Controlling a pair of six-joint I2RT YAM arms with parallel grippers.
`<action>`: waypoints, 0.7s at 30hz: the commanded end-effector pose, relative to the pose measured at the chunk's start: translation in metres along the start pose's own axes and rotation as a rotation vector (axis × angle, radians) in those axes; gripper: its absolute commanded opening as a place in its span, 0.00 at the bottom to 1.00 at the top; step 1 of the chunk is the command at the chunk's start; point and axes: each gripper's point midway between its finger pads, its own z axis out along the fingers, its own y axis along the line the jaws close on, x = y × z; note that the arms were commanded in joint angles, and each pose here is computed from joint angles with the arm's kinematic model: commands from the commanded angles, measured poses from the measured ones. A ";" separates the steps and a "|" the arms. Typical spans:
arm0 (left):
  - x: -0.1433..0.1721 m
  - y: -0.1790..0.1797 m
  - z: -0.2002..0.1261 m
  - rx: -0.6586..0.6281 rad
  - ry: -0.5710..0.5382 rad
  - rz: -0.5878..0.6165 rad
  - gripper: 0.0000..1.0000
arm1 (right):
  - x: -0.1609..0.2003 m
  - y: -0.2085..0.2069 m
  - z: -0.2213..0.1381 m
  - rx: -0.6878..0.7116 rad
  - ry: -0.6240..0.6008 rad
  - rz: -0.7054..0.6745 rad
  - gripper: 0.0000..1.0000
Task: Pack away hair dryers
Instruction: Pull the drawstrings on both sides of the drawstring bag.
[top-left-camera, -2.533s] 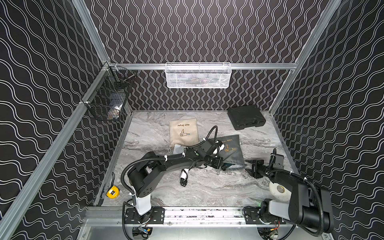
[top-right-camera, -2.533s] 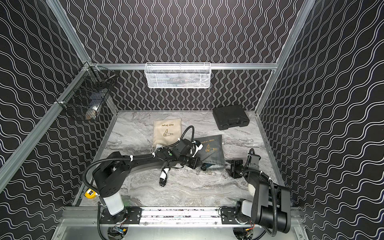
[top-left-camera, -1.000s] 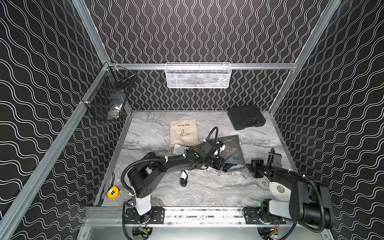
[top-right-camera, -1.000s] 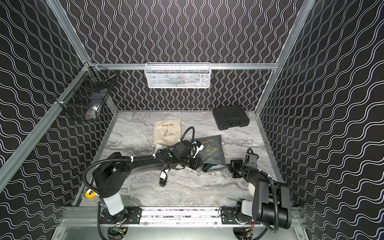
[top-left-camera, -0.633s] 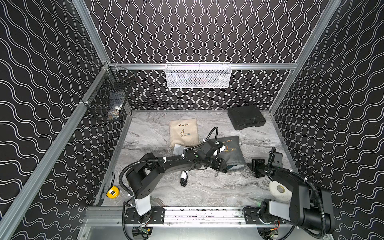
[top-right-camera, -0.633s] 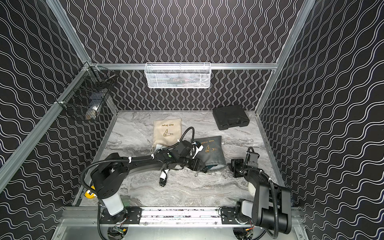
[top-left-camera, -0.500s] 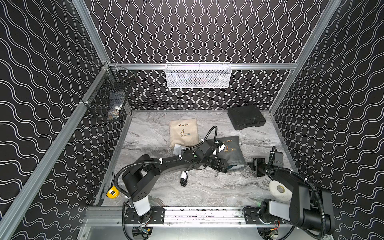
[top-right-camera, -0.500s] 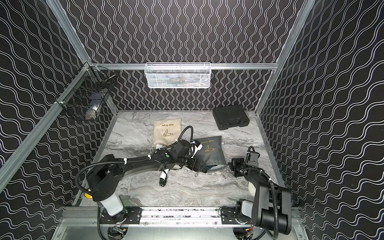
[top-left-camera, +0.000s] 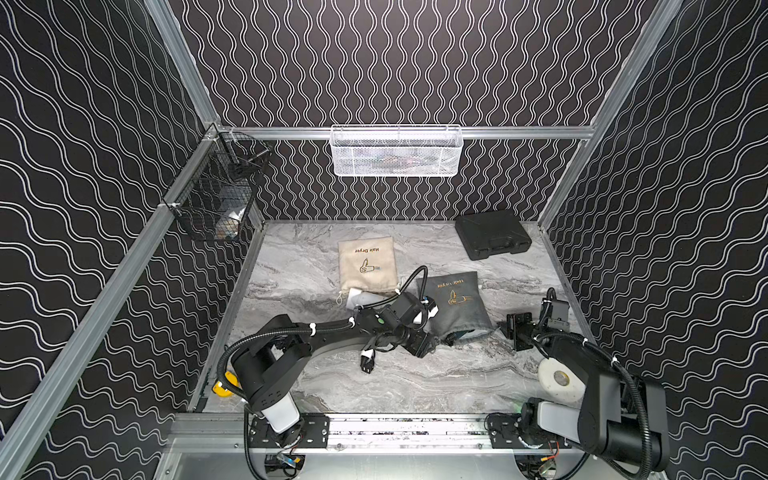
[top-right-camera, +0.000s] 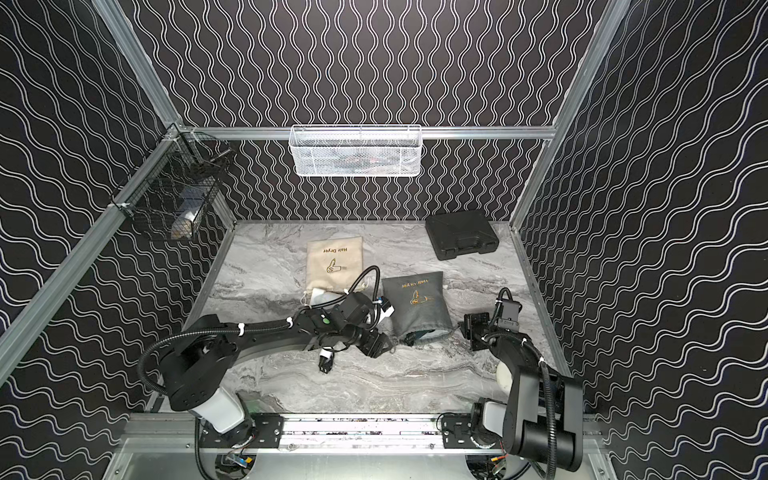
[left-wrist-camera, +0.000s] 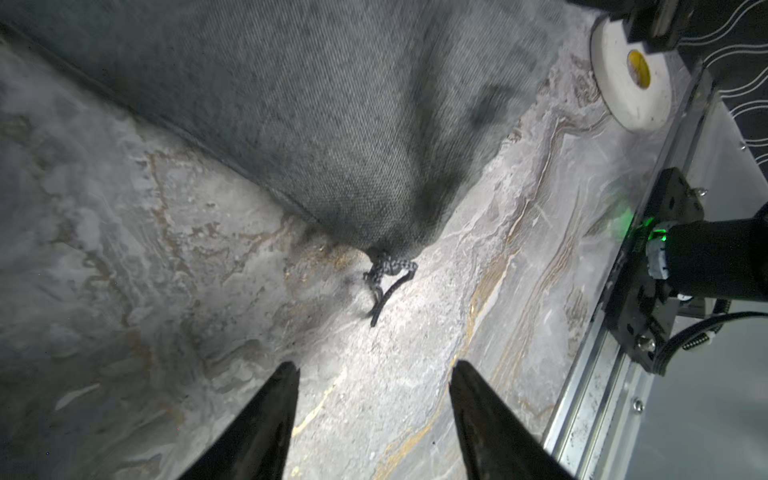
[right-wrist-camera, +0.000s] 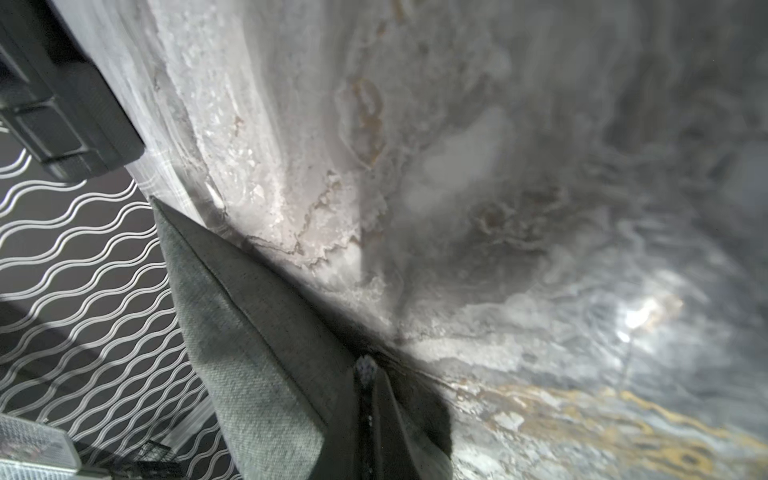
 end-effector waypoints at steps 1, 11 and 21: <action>-0.001 -0.008 0.007 0.053 0.000 0.034 0.61 | 0.002 0.005 -0.002 0.003 0.013 -0.043 0.00; 0.001 -0.005 0.032 0.051 0.028 0.038 0.59 | 0.003 0.016 -0.006 -0.018 0.023 -0.075 0.00; -0.001 -0.002 0.051 0.041 0.036 0.027 0.48 | 0.004 0.017 -0.006 -0.034 0.027 -0.079 0.00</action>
